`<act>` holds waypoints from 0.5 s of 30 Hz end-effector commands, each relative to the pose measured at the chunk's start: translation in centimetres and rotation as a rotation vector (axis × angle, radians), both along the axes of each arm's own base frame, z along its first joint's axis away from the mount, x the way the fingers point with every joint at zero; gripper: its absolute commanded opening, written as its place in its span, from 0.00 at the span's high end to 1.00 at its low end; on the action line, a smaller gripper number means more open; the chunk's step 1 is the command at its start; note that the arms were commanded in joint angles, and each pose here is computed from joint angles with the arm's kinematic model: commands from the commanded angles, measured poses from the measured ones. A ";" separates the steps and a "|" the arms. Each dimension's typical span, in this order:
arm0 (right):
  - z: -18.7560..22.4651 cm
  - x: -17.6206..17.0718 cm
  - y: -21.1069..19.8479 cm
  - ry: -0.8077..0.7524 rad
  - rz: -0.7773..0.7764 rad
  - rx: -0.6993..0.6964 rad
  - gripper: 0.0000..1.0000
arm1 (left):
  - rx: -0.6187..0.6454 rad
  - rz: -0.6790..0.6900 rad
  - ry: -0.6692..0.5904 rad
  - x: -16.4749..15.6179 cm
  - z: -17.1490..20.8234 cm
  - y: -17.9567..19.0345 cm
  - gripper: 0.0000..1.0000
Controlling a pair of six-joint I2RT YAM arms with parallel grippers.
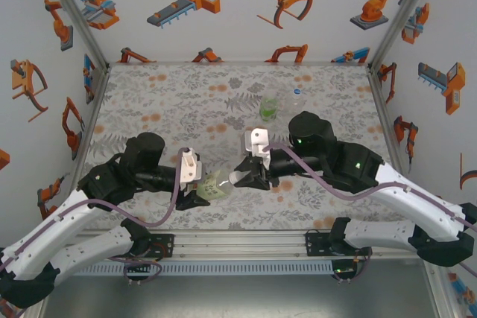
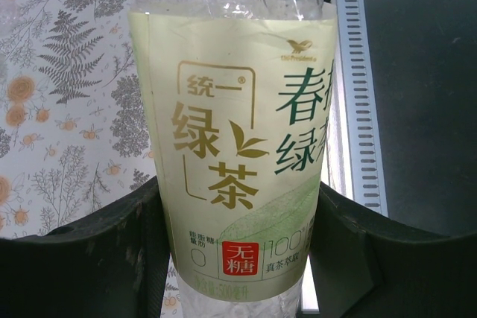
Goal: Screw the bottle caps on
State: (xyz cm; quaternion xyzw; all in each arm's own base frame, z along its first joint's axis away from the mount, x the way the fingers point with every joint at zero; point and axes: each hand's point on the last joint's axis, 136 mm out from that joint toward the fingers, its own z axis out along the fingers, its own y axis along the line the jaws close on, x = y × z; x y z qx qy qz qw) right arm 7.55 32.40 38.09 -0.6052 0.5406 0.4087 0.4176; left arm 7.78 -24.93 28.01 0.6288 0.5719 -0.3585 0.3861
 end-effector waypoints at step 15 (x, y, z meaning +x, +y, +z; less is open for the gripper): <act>-6.8 7.8 -3.5 1.372 -1.066 0.127 1.00 | 0.023 0.071 -0.078 2.2 -0.2 -0.4 1.00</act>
